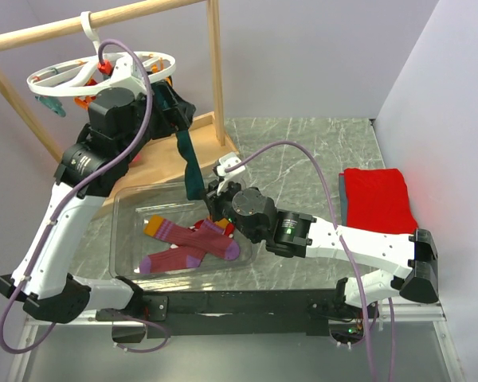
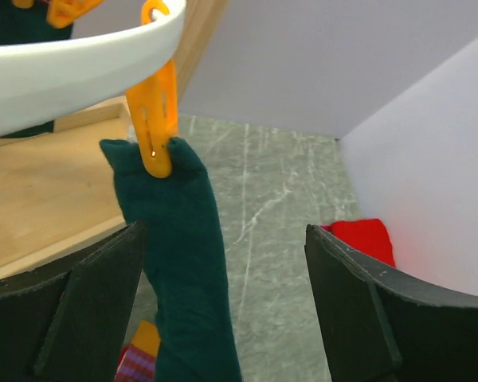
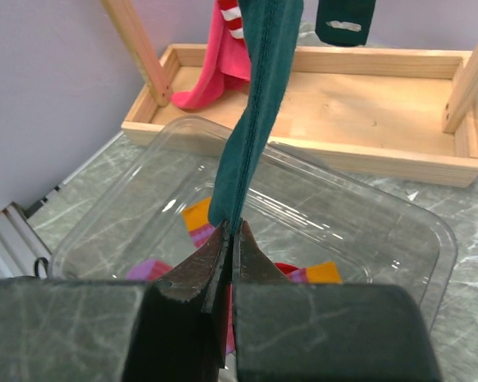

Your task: Remove the socks clipped to the hanger

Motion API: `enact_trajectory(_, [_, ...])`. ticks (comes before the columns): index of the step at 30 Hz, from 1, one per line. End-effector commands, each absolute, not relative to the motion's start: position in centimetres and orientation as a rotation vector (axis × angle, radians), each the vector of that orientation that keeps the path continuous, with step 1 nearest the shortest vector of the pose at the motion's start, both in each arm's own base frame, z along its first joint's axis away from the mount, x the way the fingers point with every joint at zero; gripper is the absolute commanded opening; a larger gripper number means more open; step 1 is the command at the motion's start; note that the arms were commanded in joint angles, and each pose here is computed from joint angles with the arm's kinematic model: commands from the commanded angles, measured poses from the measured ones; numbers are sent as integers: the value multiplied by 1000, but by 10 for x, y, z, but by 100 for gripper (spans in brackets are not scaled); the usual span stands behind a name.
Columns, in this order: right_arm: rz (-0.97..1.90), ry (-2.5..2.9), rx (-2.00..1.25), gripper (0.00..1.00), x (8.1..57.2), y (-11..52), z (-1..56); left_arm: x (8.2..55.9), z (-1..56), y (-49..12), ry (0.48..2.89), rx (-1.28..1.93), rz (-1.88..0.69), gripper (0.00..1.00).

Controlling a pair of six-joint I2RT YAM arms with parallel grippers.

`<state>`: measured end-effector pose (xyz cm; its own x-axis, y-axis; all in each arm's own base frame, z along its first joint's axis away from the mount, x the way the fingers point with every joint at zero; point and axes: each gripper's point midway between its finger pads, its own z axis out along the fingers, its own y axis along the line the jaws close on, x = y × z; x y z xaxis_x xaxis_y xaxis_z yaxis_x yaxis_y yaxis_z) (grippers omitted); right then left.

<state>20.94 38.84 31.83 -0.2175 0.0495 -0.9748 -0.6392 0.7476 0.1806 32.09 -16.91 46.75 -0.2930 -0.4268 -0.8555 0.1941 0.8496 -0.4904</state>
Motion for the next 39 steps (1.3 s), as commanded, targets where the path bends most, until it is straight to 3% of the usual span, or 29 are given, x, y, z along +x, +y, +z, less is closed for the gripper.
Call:
enact_trajectory(1, [650, 1665, -462, 3, 211, 383, 322, 321, 499, -147, 1652, -259, -525, 84])
enact_trajectory(29, [572, 1662, -452, 3, 218, 372, 312, 385, 494, -141, 1539, -413, -239, 75])
enact_trajectory(35, [568, 1659, -448, 3, 216, 367, 312, 376, 490, -130, 1535, -417, -208, 77])
enact_trajectory(39, [568, 1646, -472, 3, 214, 368, 316, 359, 488, -135, 1537, -371, -305, 85])
